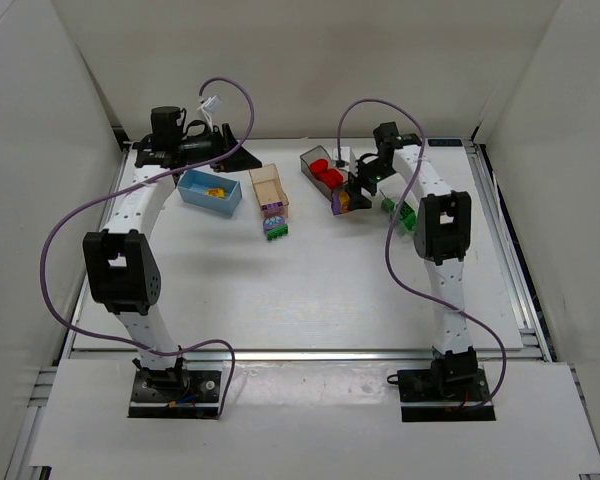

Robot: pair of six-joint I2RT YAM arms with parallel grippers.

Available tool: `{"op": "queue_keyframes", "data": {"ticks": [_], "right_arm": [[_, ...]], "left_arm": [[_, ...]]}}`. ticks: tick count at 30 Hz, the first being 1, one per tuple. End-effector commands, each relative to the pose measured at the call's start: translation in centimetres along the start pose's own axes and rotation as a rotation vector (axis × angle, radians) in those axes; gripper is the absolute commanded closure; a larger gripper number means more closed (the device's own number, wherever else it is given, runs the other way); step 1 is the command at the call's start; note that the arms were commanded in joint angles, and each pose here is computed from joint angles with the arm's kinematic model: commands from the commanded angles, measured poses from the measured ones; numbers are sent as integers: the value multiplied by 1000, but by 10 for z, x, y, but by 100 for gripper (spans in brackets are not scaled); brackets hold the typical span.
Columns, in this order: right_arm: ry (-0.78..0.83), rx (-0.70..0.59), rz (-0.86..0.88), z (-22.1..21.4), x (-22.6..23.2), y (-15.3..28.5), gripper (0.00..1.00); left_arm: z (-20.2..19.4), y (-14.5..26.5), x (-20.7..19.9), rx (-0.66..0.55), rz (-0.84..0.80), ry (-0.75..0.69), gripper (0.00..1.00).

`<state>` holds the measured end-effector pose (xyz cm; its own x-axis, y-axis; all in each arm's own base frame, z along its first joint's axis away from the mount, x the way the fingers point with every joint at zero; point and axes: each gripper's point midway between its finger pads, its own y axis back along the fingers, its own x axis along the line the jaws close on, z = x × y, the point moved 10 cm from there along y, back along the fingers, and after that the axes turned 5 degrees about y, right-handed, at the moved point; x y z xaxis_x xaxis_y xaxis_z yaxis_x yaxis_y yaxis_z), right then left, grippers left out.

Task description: Sort the legos into containers by color

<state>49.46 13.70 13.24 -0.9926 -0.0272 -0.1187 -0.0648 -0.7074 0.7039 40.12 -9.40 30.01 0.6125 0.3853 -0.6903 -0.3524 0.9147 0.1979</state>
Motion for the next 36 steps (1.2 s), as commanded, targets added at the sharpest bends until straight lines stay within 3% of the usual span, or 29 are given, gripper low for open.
{"op": "queue_keyframes", "data": {"ticks": [1,7,12,14,17,23,27,31,36], "right_arm": [[60,-37,36,17,2,-8,13],[61,-49,74,21,12,-15,19],[47,-38,87,21,18,-11,36],[37,-33,93,20,21,-10,35],[38,-20,94,15,23,-7,27],[29,-16,81,13,22,-3,34],[13,-18,72,13,21,-2,51],[-8,-19,69,20,24,4,80],[-38,-98,15,49,36,36,88]], "left_arm": [[12,5,-5,-24,-7,-48,17],[12,5,0,-23,-2,-39,16],[11,4,2,-20,-3,-28,16],[10,4,3,-17,-8,-24,16],[10,4,1,-16,-13,-22,16],[10,3,0,-13,-17,-17,15],[10,3,2,-15,-13,-12,16],[6,1,-3,1,-37,-8,17],[-23,-12,-17,99,-170,13,18]]}}
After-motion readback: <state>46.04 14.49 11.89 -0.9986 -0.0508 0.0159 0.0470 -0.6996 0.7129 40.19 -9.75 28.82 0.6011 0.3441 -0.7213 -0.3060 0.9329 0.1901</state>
